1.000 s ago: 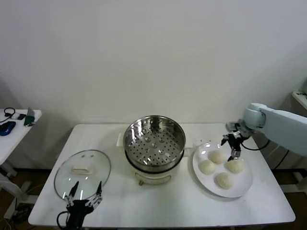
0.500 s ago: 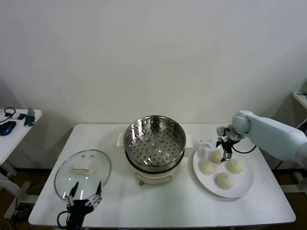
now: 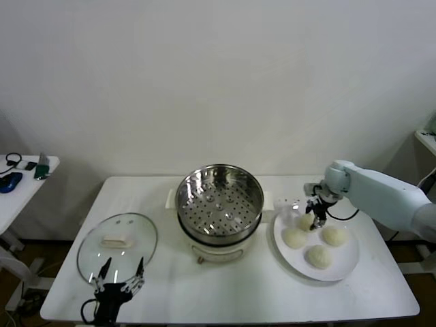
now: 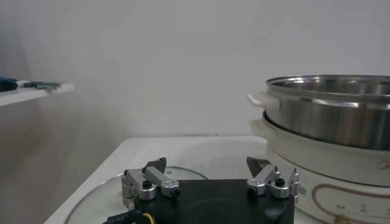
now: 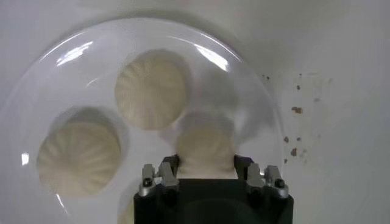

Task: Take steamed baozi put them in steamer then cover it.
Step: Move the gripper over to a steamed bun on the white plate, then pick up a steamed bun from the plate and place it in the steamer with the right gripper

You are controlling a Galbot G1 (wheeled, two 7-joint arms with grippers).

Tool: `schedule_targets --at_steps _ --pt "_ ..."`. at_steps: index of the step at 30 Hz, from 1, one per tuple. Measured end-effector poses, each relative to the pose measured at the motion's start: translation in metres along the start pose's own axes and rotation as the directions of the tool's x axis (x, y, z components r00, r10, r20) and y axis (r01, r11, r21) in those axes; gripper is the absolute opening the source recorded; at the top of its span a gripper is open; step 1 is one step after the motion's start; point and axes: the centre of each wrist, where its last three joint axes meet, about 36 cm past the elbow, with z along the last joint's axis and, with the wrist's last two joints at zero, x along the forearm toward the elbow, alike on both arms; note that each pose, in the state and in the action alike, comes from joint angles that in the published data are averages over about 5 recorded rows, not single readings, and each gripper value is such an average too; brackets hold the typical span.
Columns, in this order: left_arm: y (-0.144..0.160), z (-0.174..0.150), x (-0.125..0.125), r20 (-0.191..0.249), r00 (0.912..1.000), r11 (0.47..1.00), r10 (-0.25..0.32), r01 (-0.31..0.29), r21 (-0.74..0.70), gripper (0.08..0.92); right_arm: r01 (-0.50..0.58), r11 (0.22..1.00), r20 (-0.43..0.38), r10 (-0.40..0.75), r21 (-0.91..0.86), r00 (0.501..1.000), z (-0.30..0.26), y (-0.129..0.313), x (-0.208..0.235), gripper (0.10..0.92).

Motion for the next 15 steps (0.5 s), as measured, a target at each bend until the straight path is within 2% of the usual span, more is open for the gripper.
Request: schedule_targets --at_steps 4,8,12,15 --pt "0.000 -0.002 0.000 0.004 1.0000 1.000 -0.001 0.001 -0.002 0.823 -0.029 0.995 0.010 0.028 0.098 1.000 -0.016 -0.015 0.039 0.611" --pt "0.000 -0.005 -0.001 0.011 0.9999 1.000 0.001 -0.001 -0.004 0.823 -0.090 0.966 0.033 0.085 0.242 0.996 -0.045 -0.036 0.101 0.610" --pt "0.000 -0.006 0.000 0.011 0.9999 1.000 0.003 -0.003 -0.012 0.823 -0.167 0.898 0.080 0.147 0.407 0.986 -0.089 -0.051 0.171 0.601" --pt "0.001 -0.006 0.002 0.008 0.9999 1.000 0.006 -0.005 -0.019 0.823 -0.210 0.817 0.119 0.173 0.537 0.978 -0.130 -0.053 0.213 0.595"
